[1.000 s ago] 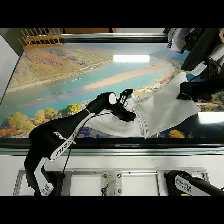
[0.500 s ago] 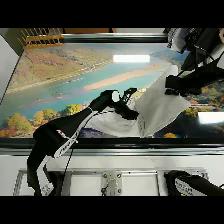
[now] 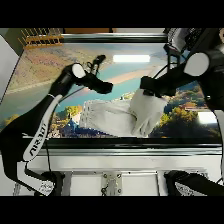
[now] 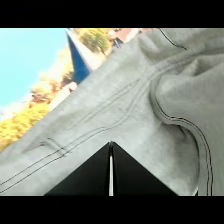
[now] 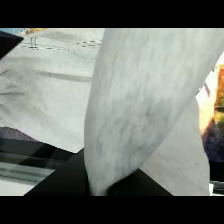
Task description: Fold the clothes and pants, and hang the long-sleeved shirts on hangers.
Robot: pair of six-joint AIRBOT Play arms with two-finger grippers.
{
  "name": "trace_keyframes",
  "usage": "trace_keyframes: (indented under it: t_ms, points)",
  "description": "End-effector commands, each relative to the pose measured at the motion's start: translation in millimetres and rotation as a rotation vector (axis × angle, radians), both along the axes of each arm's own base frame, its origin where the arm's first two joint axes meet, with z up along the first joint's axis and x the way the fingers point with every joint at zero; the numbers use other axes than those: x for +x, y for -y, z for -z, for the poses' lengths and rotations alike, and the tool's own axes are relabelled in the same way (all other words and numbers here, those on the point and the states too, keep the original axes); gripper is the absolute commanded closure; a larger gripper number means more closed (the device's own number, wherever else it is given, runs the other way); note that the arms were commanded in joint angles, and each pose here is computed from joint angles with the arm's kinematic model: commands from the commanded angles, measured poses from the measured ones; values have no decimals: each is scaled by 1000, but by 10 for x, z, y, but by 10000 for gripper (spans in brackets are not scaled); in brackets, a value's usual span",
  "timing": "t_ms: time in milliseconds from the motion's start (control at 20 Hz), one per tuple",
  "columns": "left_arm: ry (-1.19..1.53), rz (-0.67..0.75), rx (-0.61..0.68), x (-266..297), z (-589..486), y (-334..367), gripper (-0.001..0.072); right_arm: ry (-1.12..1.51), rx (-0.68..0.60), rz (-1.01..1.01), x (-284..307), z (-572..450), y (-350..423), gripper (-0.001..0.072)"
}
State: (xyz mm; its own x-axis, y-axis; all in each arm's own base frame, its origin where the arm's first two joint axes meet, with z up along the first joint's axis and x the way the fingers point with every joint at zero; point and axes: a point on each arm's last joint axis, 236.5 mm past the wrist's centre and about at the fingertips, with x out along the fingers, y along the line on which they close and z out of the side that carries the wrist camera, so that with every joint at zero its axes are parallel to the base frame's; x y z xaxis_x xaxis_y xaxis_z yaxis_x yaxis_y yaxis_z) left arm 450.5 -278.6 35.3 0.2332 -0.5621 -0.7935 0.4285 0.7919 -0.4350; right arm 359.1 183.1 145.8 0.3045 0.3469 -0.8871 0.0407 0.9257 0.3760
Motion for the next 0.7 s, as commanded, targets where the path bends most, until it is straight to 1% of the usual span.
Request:
trace_keyframes:
  t_ms: [0,200,350,450,500,550,600,650]
  points:
    - [35,-127,-1,239,-323,-737,679,-1,65,6,27,130,-598,683]
    - [33,-235,1,334,-476,-1361,680,-3,126,-15,69,461,-1331,683]
    - [25,-280,2,347,-516,-1626,680,10,145,-75,64,852,-1880,682]
    - [23,-299,-3,367,-522,-1711,679,35,195,-98,77,1061,-2257,683]
    - [24,-306,-4,375,-524,-1738,680,53,243,-108,85,1141,-2481,672]
    - [25,-306,-4,377,-525,-1740,680,76,308,-125,82,1179,-2725,537]
    - [29,-309,-4,388,-529,-1746,680,104,376,-140,78,1163,-2939,172]
    - [37,-314,-5,405,-543,-1755,679,147,450,-170,57,1068,-3143,-5]
